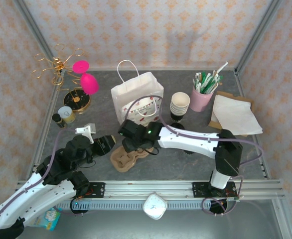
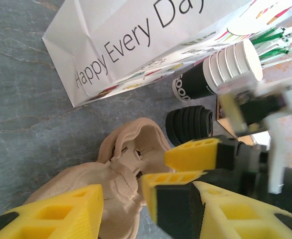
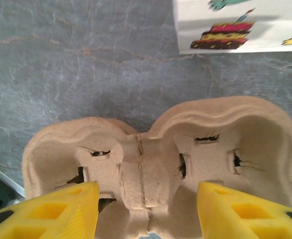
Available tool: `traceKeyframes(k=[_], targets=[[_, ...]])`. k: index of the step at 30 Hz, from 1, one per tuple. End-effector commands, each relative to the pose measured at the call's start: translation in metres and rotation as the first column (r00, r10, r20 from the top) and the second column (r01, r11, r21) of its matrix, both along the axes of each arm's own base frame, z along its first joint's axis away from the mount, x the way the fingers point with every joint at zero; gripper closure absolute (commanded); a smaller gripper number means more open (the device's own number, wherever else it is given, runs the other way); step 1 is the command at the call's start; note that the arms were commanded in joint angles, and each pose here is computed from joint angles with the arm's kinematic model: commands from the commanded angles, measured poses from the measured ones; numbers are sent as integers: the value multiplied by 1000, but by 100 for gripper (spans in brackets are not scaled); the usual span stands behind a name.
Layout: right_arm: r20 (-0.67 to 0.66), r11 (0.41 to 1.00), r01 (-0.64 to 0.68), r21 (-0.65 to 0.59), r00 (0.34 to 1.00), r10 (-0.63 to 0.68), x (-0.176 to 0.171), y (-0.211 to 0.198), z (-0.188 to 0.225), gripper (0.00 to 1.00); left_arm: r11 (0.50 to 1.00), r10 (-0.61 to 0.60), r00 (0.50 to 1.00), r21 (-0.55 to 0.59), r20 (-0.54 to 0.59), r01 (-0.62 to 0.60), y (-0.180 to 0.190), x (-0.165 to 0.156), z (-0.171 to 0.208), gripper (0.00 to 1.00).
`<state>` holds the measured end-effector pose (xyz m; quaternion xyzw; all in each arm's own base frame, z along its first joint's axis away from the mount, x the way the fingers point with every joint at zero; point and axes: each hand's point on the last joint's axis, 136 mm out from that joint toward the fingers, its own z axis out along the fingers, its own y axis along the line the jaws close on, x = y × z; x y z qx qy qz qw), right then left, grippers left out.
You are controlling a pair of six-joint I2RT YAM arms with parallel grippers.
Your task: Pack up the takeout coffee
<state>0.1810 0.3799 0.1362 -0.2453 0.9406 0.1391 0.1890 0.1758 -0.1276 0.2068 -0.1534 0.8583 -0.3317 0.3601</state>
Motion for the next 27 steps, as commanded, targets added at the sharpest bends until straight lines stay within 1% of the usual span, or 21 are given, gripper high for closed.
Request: traceKeyframes(k=[1,5,8,13,18,24,27], targets=[[18,999,-18,-49,1000,19,-1,8,-11,46,999,48,999,18,-4,-48,13,-3,2,50],[26,993,-12,-117,1000,16,1,3,-25,46,998,50,999,24,-14,-50,15,-4,-3,50],[8,993,-32,-112,999,33,-3,7,-31,46,998,51,999,26,-15,-51,14,-4,-4,49],[16,986,-36,-163,999,39,-1,7,-41,47,998,45,999,33,-20,-44,13,-3,-6,49],[20,983,-37,-180,999,41,-1,6,-45,50,999,43,999,34,-18,-42,13,-3,-7,49],[26,974,-32,-222,999,39,1,2,-52,50,999,39,999,31,-20,-39,11,-3,-8,49],[22,975,-34,-217,999,40,0,3,-51,53,999,40,999,33,-19,-39,11,-3,-8,49]])
